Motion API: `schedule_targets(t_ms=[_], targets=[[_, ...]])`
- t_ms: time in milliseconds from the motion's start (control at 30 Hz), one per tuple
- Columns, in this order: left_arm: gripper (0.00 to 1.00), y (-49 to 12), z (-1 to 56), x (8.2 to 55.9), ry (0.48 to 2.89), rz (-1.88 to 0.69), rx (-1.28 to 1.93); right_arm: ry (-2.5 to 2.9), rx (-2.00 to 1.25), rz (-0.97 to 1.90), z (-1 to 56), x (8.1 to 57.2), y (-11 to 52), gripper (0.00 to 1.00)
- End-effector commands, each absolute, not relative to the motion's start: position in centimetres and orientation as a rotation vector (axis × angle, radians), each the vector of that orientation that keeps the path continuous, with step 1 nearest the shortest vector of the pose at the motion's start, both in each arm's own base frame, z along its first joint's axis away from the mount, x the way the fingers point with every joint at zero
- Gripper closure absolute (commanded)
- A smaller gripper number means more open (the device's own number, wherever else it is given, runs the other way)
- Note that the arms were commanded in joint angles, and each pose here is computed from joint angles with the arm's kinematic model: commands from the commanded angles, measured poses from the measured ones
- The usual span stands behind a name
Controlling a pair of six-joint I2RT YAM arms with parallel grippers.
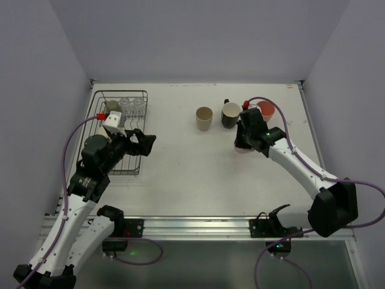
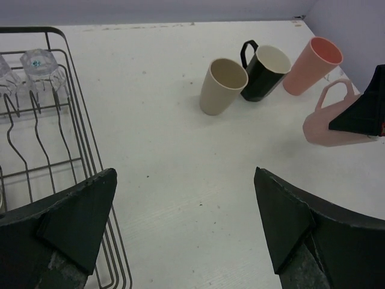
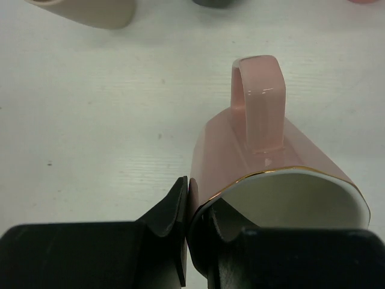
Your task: Unload the cups from the dish rack
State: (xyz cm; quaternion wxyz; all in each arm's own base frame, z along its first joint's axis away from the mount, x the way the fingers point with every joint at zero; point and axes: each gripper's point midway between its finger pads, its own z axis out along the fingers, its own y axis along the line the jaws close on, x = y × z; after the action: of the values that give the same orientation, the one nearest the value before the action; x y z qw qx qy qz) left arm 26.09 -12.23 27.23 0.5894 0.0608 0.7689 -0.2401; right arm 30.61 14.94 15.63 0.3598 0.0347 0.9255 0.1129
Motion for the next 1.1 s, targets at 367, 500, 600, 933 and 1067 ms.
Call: schedule_targets(t_ms=[367,500,600,933,1067], targets=[[0.0,-9.6,24.4,26.4,1.855,-0.345,0.093,2.521,0.13,-0.113,12.6,36.9,7.5,1.0],[0.0,-9.3,23.9,26.7,1.88,-0.32,0.079,2.576,0.128,-0.109,10.8,36.9,7.0,0.96],[0.0,-8.7,23.3,27.1,1.906,-0.283,0.048,2.598,0.126,-0.078,10.1,36.8,7.1,0.93],[0.0,-6.5,22.7,28.3,1.956,-0.152,-0.102,2.509,0.149,-0.002,13.2,36.4,7.4,0.42],[0.0,-4.4,23.6,28.5,1.91,-0.068,-0.237,2.397,0.135,0.126,16.2,36.1,8.8,0.26]])
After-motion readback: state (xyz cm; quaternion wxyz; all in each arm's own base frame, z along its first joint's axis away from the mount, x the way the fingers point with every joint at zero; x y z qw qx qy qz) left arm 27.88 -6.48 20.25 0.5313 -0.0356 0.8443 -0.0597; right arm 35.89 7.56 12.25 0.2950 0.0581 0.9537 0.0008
